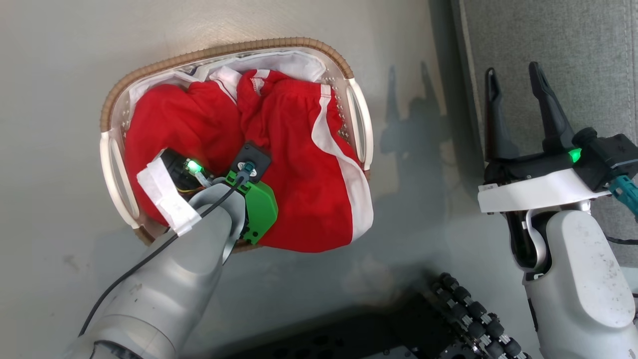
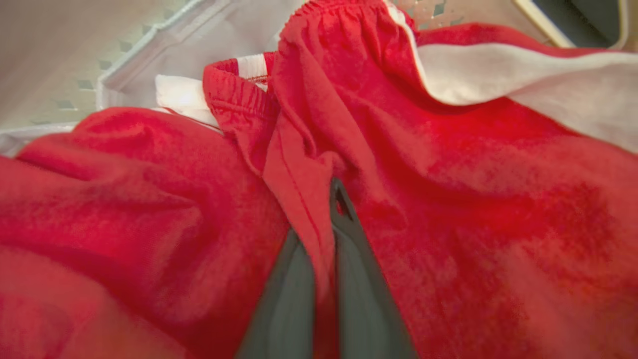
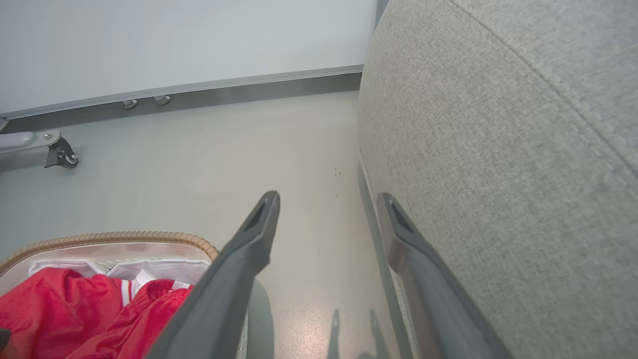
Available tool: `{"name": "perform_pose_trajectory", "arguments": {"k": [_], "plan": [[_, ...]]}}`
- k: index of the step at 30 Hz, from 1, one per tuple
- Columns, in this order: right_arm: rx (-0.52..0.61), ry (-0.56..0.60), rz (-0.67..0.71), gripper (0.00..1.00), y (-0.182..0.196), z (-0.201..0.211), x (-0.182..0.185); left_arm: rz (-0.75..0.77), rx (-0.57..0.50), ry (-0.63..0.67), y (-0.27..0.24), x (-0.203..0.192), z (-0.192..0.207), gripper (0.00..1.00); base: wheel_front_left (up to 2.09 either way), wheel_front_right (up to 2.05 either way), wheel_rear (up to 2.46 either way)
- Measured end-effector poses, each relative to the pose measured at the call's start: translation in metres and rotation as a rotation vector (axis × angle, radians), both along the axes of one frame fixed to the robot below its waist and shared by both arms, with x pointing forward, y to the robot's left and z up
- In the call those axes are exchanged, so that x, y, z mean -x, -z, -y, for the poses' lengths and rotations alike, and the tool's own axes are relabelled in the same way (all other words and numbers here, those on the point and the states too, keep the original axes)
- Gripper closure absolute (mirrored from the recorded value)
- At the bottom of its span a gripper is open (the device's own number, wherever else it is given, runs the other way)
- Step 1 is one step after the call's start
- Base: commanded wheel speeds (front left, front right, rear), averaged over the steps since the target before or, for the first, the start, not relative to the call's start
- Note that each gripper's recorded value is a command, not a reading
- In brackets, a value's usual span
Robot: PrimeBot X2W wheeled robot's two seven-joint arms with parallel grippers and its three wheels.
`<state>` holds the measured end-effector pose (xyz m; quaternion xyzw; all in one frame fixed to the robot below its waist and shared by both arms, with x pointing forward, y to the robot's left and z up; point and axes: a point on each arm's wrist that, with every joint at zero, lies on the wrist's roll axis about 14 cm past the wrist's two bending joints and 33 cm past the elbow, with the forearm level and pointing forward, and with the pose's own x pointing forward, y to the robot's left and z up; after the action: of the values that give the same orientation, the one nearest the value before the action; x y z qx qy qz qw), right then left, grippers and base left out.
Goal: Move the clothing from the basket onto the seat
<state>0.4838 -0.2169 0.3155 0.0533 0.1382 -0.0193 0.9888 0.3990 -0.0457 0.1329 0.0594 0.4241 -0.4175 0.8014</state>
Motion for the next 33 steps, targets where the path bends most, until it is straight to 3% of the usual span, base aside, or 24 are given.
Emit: {"name": "perform_pose_trajectory", "arguments": {"k": [12, 22, 33], "plan": [[0.031, 0.015, 0.043, 0.00, -0.025, 0.007, 0.000, 0.099, 0.119, -0.023, -0.053, -0.012, 0.016, 1.00, 0.00, 0.00, 0.00], [0.054, -0.023, 0.095, 0.00, -0.062, -0.008, 0.013, 0.256, 0.216, -0.035, -0.138, -0.027, 0.016, 1.00, 0.00, 0.00, 0.00], [0.013, -0.086, 0.172, 0.00, -0.114, -0.037, 0.053, 0.475, 0.258, -0.058, -0.245, -0.030, 0.003, 1.00, 0.00, 0.00, 0.00]]}}
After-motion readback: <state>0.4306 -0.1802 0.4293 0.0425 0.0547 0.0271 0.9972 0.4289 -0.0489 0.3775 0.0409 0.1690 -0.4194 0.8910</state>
